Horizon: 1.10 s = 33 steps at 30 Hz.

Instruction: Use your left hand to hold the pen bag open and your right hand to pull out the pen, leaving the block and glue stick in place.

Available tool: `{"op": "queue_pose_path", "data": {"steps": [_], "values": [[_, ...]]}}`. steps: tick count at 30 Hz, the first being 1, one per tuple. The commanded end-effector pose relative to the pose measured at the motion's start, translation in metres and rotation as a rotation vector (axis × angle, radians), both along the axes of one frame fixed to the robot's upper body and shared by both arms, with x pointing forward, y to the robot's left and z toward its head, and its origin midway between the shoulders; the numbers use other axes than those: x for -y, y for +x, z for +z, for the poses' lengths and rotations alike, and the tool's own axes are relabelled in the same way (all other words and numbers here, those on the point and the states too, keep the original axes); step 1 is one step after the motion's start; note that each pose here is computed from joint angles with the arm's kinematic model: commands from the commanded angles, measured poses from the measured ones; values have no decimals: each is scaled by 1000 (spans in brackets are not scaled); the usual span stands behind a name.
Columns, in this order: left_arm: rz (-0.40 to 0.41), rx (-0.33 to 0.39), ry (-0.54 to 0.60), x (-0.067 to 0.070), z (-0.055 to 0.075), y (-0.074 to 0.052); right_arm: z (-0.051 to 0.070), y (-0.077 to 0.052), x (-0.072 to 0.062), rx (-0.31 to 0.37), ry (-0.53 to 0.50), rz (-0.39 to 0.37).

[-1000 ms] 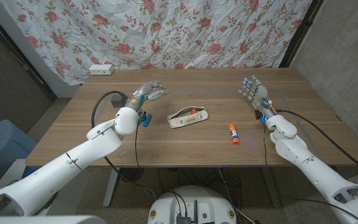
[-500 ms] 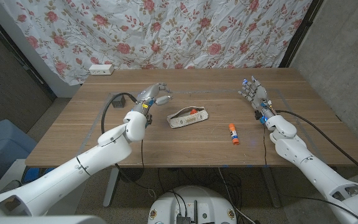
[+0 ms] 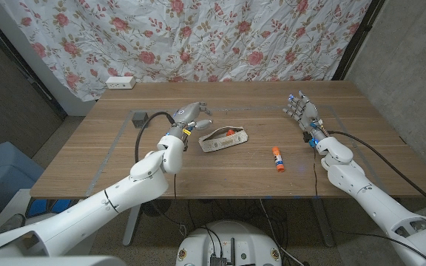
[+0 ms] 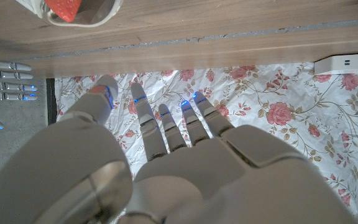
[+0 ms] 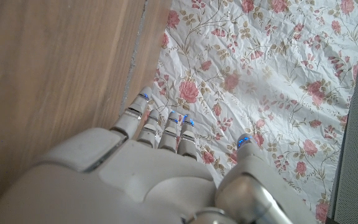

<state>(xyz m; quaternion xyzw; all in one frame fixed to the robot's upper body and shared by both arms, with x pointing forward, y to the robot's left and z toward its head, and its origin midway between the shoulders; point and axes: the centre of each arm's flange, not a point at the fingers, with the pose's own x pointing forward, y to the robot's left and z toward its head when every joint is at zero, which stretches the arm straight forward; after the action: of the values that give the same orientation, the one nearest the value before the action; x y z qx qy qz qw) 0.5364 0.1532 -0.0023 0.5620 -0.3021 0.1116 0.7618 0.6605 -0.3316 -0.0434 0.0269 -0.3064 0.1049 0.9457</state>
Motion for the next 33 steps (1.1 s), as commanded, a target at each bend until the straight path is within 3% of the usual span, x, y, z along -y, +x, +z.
{"op": "queue_pose_path", "data": {"steps": [1, 16, 33], "values": [[78, -8, 54, 25, -1, -3, 0, 2, 1, -10, -3, 6], [146, -23, 176, 51, -5, -2, 1, 7, 0, -20, -9, 18], [210, -62, 230, 66, -7, 0, 1, 10, 0, -25, -11, 24]]}}
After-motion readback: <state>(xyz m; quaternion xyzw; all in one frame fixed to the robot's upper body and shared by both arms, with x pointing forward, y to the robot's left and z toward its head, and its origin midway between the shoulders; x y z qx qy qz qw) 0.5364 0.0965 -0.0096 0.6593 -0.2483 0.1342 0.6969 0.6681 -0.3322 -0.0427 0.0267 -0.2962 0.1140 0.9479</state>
